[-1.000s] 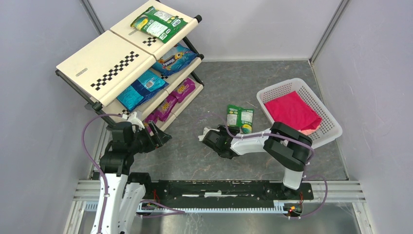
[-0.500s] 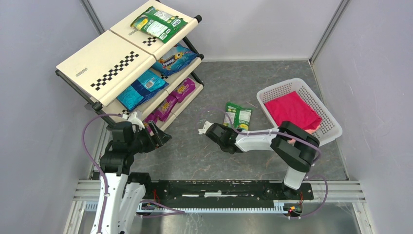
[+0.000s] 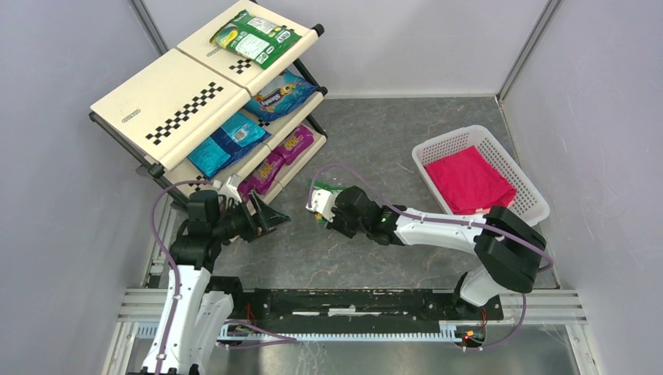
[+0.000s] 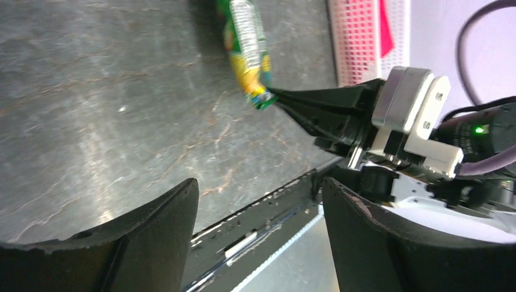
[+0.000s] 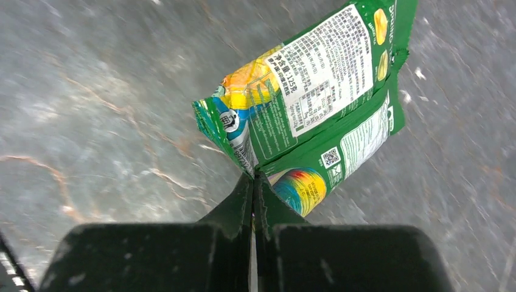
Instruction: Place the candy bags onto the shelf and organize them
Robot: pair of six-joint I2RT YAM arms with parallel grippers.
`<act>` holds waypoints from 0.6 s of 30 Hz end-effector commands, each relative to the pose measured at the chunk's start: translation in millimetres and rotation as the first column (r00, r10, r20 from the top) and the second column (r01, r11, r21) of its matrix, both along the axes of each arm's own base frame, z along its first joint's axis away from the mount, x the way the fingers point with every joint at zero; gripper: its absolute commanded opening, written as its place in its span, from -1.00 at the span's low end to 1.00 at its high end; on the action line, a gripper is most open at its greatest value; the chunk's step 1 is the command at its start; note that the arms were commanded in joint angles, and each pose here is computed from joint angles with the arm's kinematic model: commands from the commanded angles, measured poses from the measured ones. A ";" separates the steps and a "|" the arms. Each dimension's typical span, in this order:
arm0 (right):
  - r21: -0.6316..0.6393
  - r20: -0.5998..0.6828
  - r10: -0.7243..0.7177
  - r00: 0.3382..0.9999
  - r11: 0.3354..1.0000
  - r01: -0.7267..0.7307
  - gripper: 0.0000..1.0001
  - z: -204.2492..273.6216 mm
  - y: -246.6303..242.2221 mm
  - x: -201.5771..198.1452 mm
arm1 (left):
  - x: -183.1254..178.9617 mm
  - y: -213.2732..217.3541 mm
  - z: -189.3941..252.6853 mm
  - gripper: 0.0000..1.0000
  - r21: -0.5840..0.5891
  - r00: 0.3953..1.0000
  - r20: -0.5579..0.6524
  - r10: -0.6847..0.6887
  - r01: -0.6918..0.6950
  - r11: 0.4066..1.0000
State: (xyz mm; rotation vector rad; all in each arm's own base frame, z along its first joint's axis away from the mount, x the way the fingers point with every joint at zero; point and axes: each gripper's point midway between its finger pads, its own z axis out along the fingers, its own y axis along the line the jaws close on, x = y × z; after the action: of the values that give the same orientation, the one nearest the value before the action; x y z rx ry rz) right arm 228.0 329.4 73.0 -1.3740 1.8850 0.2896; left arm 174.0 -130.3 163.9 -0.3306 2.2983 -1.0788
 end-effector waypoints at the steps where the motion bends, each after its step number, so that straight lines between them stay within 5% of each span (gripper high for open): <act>1: 0.261 -0.052 0.126 0.991 0.959 -0.109 -0.99 40.0 59.7 -19.1 | -1.7 -17.6 3.2 0.58 -0.165 0.995 -0.091 -0.028 0.013 0.986; 18: 0.455 0.007 0.224 0.975 0.867 -0.203 -0.99 114.8 125.7 -37.6 | -3.9 -2.4 -38.1 0.34 0.010 0.969 -0.246 0.013 -0.011 1.000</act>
State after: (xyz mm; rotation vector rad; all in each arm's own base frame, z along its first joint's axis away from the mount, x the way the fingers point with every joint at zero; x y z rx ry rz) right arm 190.0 429.5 140.7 -1.3164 1.6878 0.7415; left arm 179.3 -146.8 164.1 -0.2819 2.3312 -1.1926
